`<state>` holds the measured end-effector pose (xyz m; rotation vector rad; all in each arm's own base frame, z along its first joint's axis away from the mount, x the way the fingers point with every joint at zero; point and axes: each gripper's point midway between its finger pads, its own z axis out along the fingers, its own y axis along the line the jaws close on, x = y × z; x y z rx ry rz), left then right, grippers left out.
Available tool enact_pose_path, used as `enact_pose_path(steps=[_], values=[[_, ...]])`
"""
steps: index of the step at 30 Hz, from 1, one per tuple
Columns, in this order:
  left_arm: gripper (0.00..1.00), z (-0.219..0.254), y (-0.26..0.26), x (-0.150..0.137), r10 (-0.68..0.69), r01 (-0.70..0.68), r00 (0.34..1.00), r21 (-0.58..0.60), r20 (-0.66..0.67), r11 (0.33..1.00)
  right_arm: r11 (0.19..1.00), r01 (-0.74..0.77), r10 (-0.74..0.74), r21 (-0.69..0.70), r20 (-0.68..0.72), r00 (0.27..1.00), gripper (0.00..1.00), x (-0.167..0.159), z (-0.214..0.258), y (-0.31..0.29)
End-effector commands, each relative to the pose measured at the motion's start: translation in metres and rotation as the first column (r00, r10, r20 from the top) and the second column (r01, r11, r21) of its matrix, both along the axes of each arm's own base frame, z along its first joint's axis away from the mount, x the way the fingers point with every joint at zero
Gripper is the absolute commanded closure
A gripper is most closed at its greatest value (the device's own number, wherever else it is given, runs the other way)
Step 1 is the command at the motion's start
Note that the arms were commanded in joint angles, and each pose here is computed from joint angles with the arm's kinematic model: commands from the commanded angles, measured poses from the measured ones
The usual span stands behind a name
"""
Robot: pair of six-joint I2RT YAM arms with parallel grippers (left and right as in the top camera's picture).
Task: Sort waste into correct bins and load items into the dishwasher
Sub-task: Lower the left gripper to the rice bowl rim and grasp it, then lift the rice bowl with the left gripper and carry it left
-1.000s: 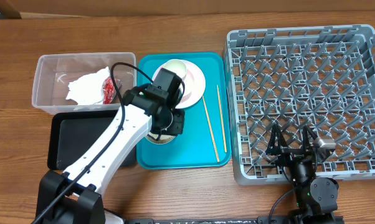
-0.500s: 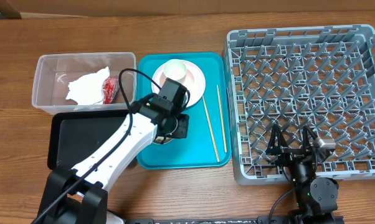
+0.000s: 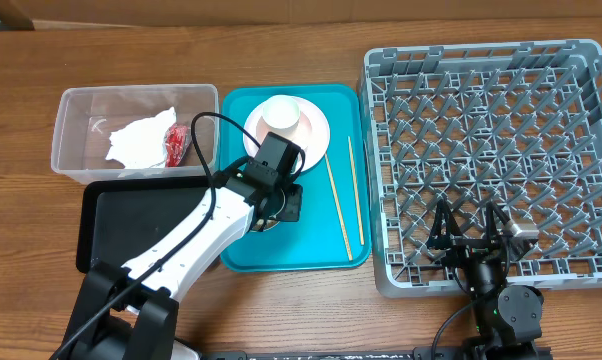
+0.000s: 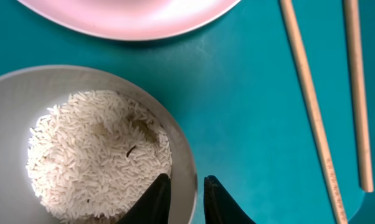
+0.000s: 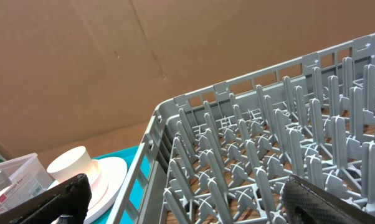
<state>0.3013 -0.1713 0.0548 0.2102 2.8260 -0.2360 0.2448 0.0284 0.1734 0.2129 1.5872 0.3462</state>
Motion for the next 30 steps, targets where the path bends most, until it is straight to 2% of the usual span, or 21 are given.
enact_pose_path(steps=[1,5,30], values=[[0.80,-0.013,0.001,-0.007,-0.012,0.012,1.000,0.021,-0.010,1.000,1.000,0.002,-0.002,0.001,0.003,1.000,0.00,0.000,-0.002,-0.001],[0.85,-0.019,-0.003,-0.007,-0.021,0.021,1.000,0.008,0.013,1.000,1.000,0.002,-0.002,0.001,0.003,1.000,0.00,0.000,-0.002,-0.001],[0.88,-0.029,0.004,-0.008,-0.012,0.010,1.000,0.039,0.029,0.999,1.000,0.002,-0.002,0.001,0.003,1.000,0.00,0.000,-0.002,-0.001]])
